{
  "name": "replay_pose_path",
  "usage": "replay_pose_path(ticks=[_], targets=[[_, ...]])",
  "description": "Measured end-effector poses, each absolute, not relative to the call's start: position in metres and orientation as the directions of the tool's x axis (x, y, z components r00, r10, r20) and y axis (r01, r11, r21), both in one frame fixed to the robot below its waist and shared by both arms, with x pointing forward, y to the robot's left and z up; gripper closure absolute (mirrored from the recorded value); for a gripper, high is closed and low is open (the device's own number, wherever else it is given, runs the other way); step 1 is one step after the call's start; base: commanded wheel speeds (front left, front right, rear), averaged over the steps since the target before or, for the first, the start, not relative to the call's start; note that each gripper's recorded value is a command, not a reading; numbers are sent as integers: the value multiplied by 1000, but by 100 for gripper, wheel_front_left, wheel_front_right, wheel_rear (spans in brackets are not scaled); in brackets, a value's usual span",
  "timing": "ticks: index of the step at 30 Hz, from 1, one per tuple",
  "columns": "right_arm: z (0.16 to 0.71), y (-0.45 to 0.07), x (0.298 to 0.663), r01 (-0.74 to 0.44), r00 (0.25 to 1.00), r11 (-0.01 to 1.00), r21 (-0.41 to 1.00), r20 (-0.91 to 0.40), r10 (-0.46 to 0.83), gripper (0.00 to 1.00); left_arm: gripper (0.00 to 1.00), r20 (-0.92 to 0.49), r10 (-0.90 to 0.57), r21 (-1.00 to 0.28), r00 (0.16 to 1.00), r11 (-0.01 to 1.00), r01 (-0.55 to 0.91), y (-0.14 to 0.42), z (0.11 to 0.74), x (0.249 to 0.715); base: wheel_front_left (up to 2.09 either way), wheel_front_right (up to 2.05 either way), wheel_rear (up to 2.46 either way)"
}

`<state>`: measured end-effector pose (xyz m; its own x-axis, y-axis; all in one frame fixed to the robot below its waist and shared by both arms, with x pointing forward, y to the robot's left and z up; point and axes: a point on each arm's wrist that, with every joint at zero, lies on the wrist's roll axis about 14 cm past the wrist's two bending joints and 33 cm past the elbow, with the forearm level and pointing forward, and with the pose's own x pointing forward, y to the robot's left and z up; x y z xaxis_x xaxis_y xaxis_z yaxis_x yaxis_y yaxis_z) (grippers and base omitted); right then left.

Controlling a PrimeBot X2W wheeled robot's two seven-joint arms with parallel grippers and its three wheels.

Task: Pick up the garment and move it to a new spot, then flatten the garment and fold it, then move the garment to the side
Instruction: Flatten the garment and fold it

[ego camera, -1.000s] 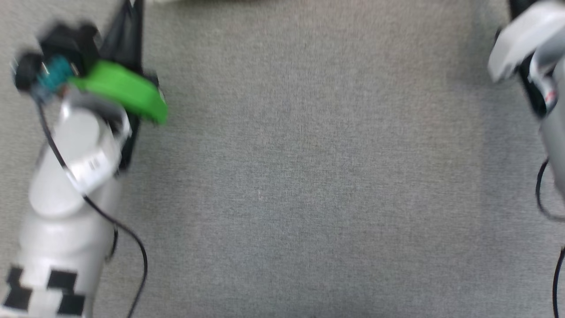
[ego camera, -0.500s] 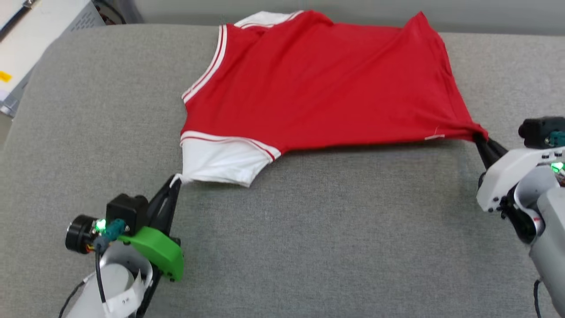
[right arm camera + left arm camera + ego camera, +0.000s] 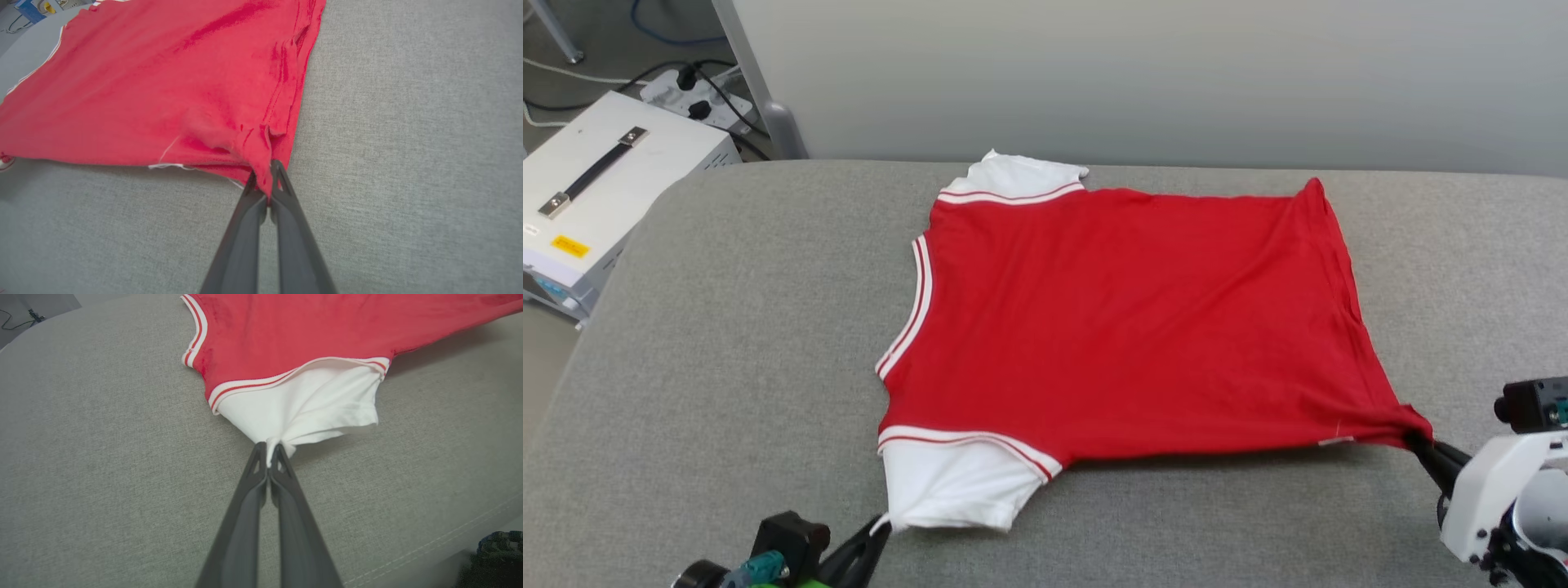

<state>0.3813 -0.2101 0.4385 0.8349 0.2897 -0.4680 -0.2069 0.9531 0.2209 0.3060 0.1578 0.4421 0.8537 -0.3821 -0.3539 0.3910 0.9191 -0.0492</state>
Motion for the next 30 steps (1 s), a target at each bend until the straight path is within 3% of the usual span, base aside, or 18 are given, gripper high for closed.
replay_pose_path(ticks=[7, 14, 22, 30], targets=[[426, -230, 327, -165, 776, 956, 243, -566, 278, 100, 100, -408, -444, -135, 798, 894, 428, 144, 443, 257, 0, 0, 0], [423, -229, 296, -149, 743, 946, 289, -599, 300, 100, 100, -475, -478, -191, 739, 876, 443, 136, 434, 228, 0, 0, 0], [444, -223, 301, -162, 774, 940, 301, -552, 310, 100, 100, -358, -452, -146, 817, 891, 429, 141, 460, 256, 0, 0, 0], [461, -219, 316, -171, 796, 938, 301, -519, 312, 100, 100, -141, -400, -49, 905, 916, 398, 141, 503, 313, 0, 0, 0]])
